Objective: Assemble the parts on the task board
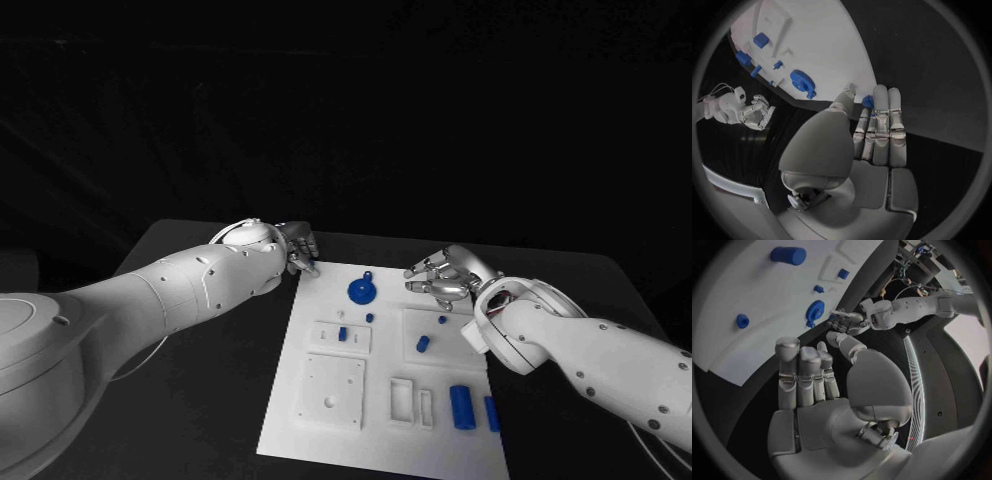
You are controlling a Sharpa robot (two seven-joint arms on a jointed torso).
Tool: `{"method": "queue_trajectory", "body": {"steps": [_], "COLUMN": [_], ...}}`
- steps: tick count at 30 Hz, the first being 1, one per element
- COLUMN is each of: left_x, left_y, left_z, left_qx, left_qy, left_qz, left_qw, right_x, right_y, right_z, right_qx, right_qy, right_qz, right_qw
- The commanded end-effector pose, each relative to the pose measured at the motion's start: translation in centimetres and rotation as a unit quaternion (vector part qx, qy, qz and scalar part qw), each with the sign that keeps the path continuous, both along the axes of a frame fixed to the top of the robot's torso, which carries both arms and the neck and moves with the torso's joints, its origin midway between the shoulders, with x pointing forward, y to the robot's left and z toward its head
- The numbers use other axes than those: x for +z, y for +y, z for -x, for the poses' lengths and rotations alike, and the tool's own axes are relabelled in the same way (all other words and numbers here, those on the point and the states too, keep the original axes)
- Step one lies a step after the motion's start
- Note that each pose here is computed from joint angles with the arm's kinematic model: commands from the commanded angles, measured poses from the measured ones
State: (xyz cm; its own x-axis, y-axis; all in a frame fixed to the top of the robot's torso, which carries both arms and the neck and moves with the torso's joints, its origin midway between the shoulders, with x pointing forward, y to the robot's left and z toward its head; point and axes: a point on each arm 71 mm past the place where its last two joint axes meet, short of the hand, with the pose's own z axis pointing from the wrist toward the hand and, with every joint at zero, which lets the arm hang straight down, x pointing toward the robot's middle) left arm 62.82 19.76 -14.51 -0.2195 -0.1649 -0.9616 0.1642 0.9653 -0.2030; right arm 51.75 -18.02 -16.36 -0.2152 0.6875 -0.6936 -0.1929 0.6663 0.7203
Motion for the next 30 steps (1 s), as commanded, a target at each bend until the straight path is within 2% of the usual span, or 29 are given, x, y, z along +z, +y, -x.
{"method": "queue_trajectory", "body": {"steps": [1, 7, 14, 21, 30], "left_x": [-0.24, -0.13, -0.29, -0.46, -0.70], "left_y": [0.3, 0.8, 1.3, 1.3, 0.9], "left_z": [0.00, -0.16, -0.24, -0.24, -0.25], "left_qx": [0.000, 0.008, 0.012, 0.012, 0.005], "left_qy": [-0.003, -0.008, 0.007, 0.021, 0.037], "left_qz": [-0.007, -0.007, -0.005, -0.006, -0.005], "left_qw": [1.000, 1.000, 1.000, 1.000, 0.999], "right_x": [0.1, 0.0, 0.0, 0.0, 0.0], "right_y": [0.0, 0.0, 0.0, -0.1, 0.0], "right_z": [0.1, 0.0, 0.0, 0.0, 0.0], "right_qx": [0.004, 0.003, 0.003, 0.002, 0.003], "right_qy": [-0.004, -0.004, -0.004, -0.004, -0.004], "right_qz": [0.004, 0.005, 0.005, 0.006, 0.006], "right_qw": [1.000, 1.000, 1.000, 1.000, 1.000]}}
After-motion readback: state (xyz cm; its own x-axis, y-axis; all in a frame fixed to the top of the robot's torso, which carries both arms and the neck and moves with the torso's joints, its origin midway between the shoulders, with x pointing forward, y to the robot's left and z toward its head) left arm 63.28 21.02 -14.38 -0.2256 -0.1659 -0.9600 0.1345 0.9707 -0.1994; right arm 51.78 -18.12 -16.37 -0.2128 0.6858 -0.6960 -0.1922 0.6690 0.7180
